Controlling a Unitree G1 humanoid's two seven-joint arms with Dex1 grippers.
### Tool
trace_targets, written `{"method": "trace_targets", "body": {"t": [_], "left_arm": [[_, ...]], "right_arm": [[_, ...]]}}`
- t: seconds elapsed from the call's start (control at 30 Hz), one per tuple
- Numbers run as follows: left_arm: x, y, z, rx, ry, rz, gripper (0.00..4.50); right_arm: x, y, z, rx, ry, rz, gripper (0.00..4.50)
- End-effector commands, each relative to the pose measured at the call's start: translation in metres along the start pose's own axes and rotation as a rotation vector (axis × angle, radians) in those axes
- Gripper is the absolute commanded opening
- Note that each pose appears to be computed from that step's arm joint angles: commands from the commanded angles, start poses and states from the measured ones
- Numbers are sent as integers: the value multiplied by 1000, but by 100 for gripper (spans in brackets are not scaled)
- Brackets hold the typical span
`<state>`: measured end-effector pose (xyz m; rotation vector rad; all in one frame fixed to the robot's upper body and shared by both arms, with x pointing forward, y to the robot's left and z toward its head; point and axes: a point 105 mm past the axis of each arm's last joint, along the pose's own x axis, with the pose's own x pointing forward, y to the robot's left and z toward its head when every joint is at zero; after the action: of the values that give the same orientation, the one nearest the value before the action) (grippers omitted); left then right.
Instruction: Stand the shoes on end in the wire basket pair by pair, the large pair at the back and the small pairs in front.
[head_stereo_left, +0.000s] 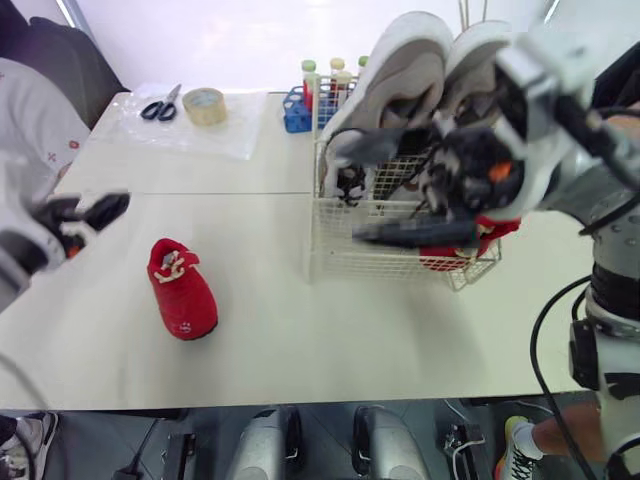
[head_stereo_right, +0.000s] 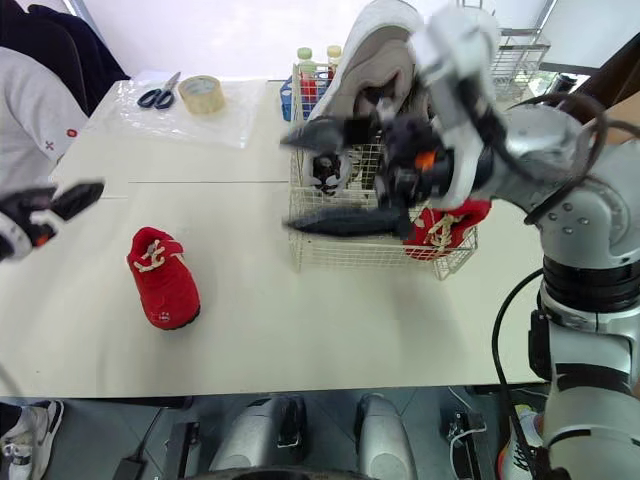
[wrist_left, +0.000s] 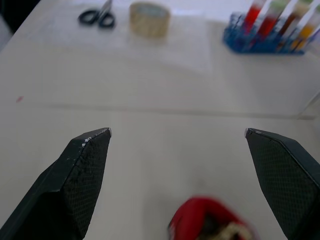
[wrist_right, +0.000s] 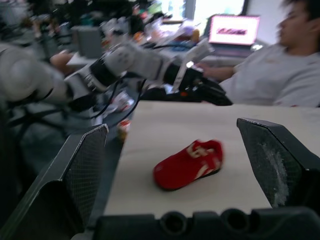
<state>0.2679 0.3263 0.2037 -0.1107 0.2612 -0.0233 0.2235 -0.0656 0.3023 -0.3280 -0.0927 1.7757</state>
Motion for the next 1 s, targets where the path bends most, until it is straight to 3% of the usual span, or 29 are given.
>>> {"method": "trace_targets", "body": {"t": [0.03, 0.13, 0.33, 0.63, 0.77, 0.87, 1.0], "left_arm": [[-24, -5, -3, 19, 19, -54, 445], [-46, -26, -37, -135, 112, -236, 445], [-52, -40, -50, -278, 122, -344, 445], [-12, -11, -70, -355, 161, -277, 445], [16, -2, -68, -414, 152, -311, 445], [27, -4, -70, -384, 175, -336, 361], [35, -8, -64, -374, 155, -373, 165]], "right_arm": [[4, 13, -10, -56, 63, 123, 450], [14, 9, -31, -64, 95, 159, 450], [20, 10, -33, -85, 97, 170, 450], [24, 3, -34, -89, 101, 83, 450], [21, 3, -36, -82, 124, 32, 450], [19, 2, -36, -79, 130, 5, 450], [14, 0, -37, -76, 143, -34, 450]]}}
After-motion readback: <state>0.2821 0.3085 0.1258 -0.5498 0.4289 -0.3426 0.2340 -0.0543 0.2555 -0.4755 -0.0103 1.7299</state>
